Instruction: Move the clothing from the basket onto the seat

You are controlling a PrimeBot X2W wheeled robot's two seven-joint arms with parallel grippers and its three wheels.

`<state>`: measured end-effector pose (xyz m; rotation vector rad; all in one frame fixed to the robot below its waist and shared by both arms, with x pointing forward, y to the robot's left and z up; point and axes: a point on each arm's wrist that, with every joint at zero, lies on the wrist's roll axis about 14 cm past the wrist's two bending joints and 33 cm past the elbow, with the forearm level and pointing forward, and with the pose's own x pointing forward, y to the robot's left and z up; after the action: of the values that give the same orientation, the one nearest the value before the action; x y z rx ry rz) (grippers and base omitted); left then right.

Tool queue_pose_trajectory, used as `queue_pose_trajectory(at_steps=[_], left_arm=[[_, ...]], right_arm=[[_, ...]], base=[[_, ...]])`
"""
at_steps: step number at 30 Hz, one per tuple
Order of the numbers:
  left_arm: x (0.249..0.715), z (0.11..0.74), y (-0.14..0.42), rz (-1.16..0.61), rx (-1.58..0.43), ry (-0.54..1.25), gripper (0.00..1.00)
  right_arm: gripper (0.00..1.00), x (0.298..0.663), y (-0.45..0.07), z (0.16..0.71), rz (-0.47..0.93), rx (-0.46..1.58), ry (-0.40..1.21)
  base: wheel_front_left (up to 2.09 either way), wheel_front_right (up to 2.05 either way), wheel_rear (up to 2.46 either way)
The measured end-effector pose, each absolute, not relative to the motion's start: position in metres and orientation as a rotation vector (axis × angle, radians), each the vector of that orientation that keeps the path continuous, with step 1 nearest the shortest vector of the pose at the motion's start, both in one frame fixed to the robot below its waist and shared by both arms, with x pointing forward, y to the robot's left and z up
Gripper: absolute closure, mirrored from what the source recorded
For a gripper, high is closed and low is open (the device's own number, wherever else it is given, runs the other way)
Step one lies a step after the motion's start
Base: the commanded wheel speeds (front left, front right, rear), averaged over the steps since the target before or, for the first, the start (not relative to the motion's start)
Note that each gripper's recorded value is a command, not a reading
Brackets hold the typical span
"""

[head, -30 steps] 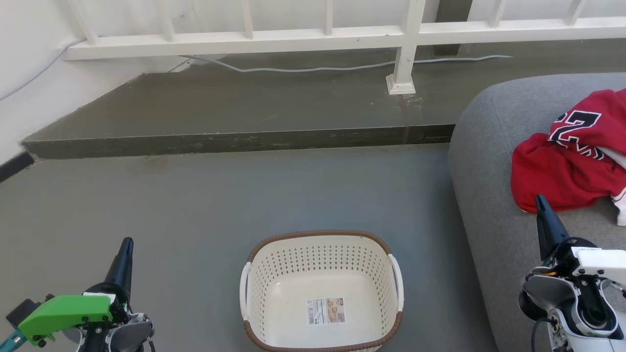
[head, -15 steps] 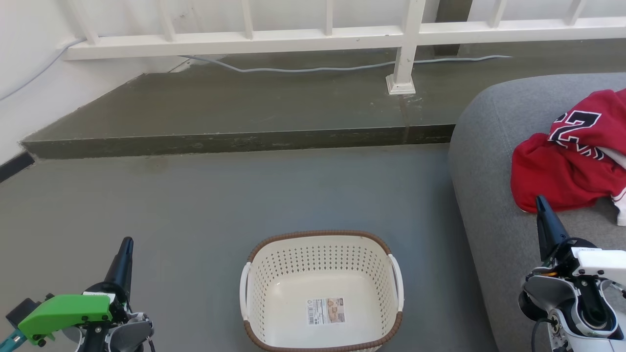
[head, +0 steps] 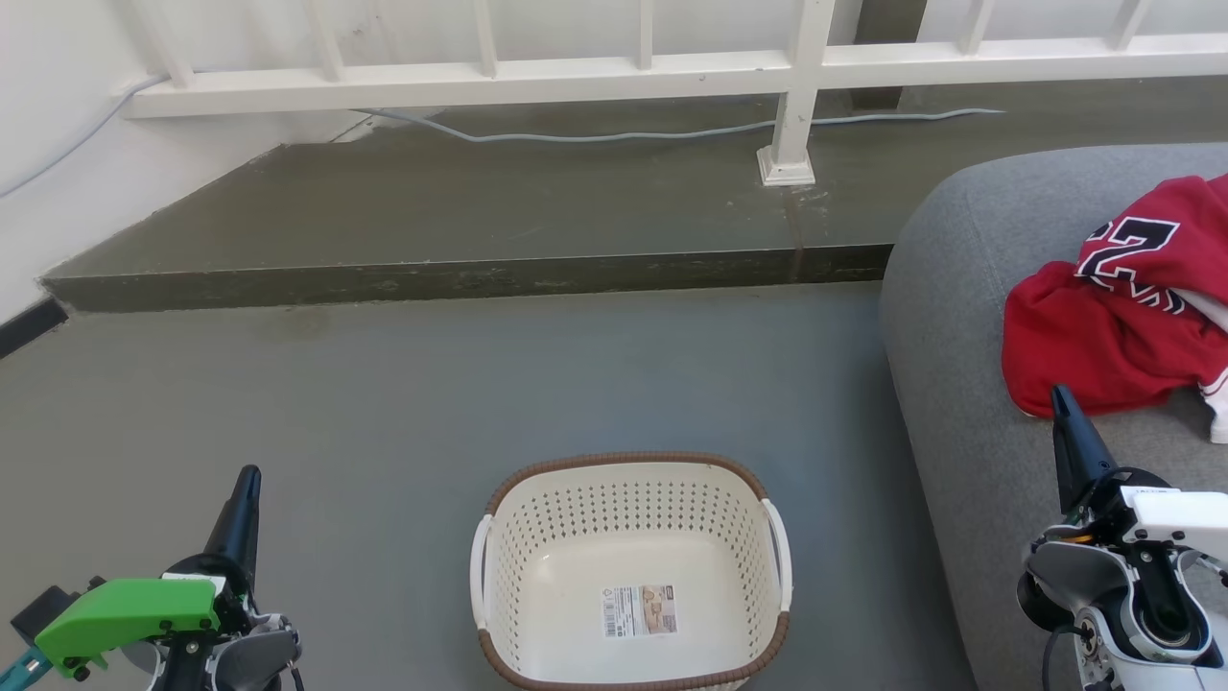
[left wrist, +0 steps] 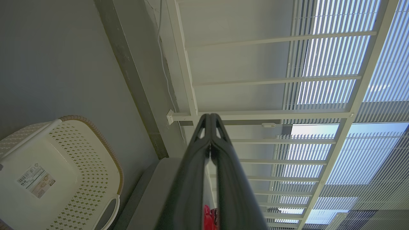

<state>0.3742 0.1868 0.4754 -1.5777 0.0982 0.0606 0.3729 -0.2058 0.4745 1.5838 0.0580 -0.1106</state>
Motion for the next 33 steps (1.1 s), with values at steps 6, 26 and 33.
queue_pose_trajectory(at_steps=[6,26,33], left_arm=[[0.3742,0.4753,0.1866,0.059,-1.578,0.1,1.0],[0.3741,0.475,0.1868,0.06,-1.578,0.099,1.0],[0.3741,0.475,0.1869,0.06,-1.578,0.099,1.0]], right_arm=[[1.0,0.3728,-0.2059,0.4743,-0.111,1.584,0.058],[1.0,0.3727,-0.2062,0.474,-0.113,1.584,0.058],[1.0,0.3727,-0.2063,0.4743,-0.111,1.584,0.056]], base=[[0.0,0.0,0.0],[0.0,0.0,0.0],[0.0,0.0,0.0]])
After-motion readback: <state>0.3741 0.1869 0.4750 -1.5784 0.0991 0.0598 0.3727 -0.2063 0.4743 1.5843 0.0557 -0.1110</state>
